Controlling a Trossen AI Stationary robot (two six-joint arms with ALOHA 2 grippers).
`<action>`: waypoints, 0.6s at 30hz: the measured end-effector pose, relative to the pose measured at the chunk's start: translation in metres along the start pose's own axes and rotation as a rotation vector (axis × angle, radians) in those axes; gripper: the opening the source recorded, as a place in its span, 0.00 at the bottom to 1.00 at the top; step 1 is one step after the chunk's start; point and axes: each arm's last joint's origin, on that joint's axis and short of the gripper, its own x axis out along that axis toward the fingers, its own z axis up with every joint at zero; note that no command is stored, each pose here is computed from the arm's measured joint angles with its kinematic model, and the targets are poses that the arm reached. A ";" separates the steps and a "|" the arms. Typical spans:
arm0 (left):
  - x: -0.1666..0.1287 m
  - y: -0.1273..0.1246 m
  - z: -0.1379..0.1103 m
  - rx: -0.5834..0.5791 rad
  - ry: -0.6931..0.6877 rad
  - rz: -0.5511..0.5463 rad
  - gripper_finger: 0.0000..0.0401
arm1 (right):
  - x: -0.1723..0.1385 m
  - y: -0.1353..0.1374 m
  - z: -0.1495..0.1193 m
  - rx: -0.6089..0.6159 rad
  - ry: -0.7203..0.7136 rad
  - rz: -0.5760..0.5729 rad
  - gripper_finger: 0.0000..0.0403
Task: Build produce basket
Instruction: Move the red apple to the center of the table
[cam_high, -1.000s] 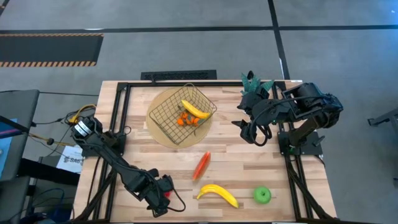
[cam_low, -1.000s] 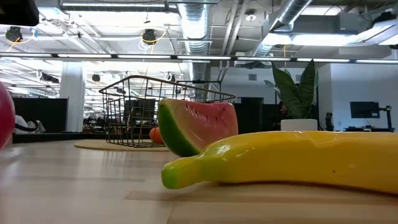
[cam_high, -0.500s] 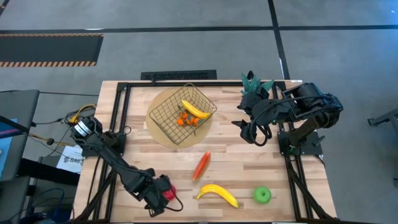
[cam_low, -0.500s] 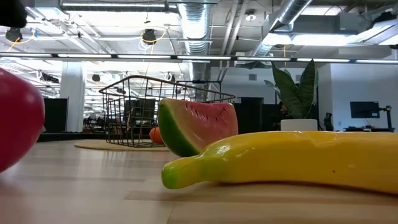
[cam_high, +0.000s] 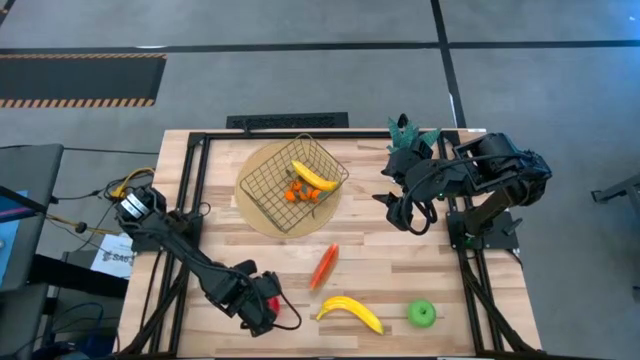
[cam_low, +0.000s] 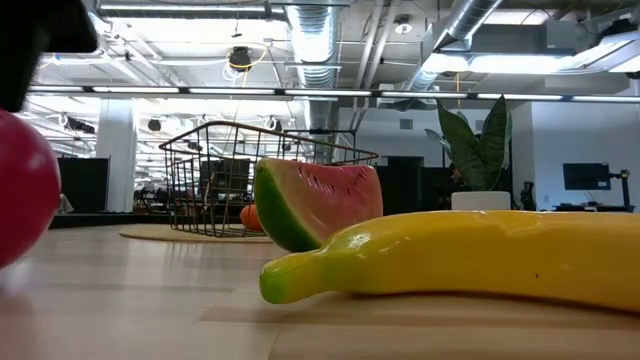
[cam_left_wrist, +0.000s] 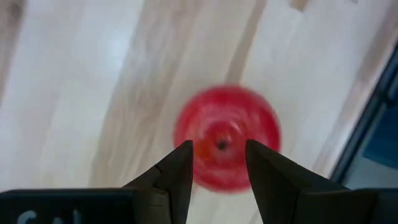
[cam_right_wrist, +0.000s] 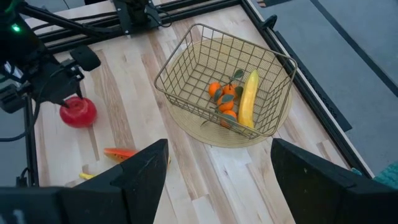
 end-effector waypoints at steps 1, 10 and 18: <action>0.000 0.000 0.001 0.005 -0.007 0.004 0.33 | 0.000 0.000 0.000 -0.003 0.000 0.000 0.75; 0.000 0.000 0.001 0.048 -0.006 0.004 0.33 | -0.007 -0.005 -0.001 -0.012 -0.014 0.008 0.75; 0.000 -0.003 0.005 0.179 0.020 -0.072 0.33 | -0.045 -0.031 -0.008 0.073 -0.094 0.054 0.75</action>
